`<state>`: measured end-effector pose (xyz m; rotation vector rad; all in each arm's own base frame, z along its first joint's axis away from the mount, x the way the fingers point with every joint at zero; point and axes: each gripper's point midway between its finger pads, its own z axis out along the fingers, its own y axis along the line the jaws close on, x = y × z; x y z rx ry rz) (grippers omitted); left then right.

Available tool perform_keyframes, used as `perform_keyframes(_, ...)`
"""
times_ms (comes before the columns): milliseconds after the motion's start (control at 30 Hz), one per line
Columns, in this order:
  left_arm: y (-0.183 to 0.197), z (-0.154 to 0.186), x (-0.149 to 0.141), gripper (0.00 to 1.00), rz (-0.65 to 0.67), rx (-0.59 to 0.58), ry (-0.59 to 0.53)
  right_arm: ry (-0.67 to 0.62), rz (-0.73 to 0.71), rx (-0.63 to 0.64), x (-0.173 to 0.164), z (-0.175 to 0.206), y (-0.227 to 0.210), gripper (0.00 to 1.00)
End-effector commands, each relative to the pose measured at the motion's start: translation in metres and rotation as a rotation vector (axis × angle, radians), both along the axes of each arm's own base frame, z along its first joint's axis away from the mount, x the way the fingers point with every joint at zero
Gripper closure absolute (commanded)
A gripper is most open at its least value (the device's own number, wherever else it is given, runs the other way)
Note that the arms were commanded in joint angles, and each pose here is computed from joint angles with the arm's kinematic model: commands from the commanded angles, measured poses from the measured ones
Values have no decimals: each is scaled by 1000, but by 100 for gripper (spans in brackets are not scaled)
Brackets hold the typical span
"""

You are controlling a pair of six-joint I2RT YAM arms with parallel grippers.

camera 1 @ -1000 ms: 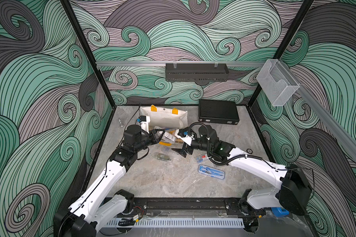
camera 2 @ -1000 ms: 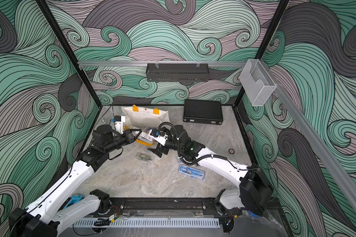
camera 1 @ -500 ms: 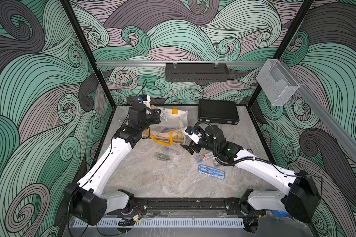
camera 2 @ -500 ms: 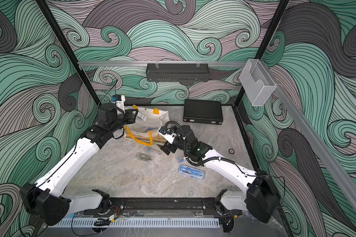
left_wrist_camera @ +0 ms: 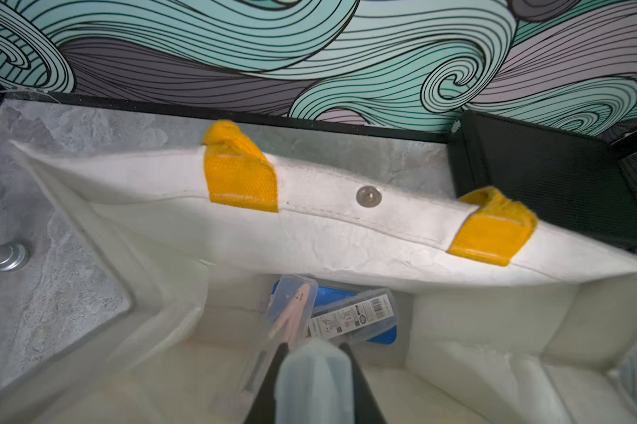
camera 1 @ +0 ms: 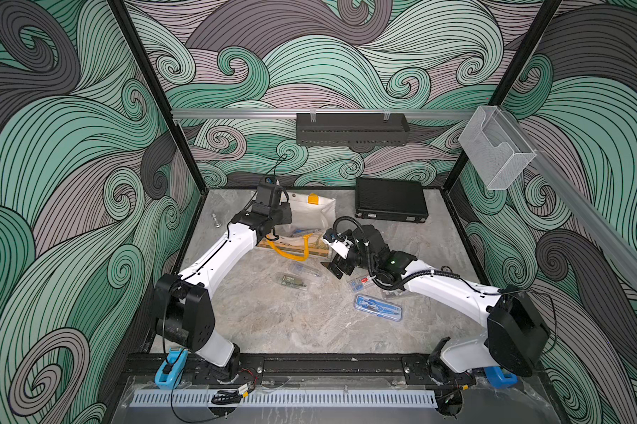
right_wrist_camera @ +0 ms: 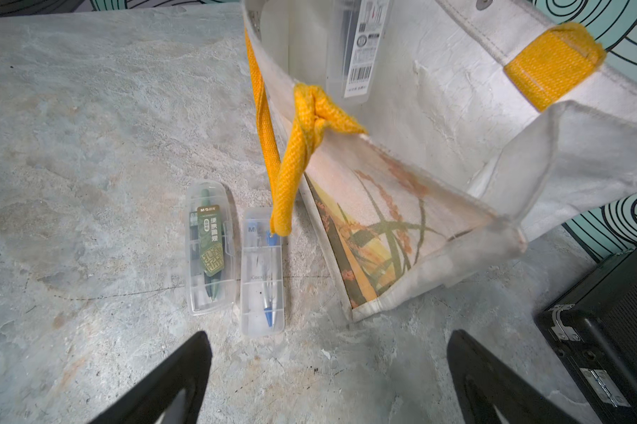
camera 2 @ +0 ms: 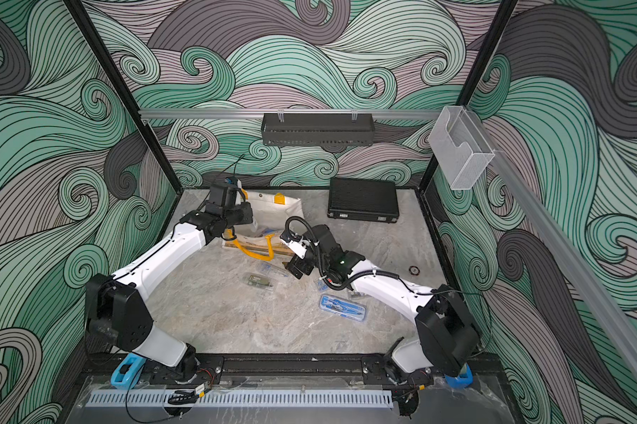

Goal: Put the compass set into the canvas bag
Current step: Place the compass set in the canvas bag.

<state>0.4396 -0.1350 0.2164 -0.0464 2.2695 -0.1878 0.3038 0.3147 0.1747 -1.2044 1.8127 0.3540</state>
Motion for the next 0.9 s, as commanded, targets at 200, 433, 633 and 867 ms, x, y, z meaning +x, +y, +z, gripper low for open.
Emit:
perform_keyframes(200,-7,-15,11,75,1,-21,53,7,14,39,6,2,12,0)
perform_keyframes(433,-13,-10,14,60,-9,-59,52,5,20,36,1,-1,9,0)
perform_keyframes(633,-18,9,13,39,-26,-97,21,9,18,33,0,-6,7,0)
perform_keyframes(867,-25,52,4,7,-74,-161,-66,15,21,23,-3,-11,5,0)
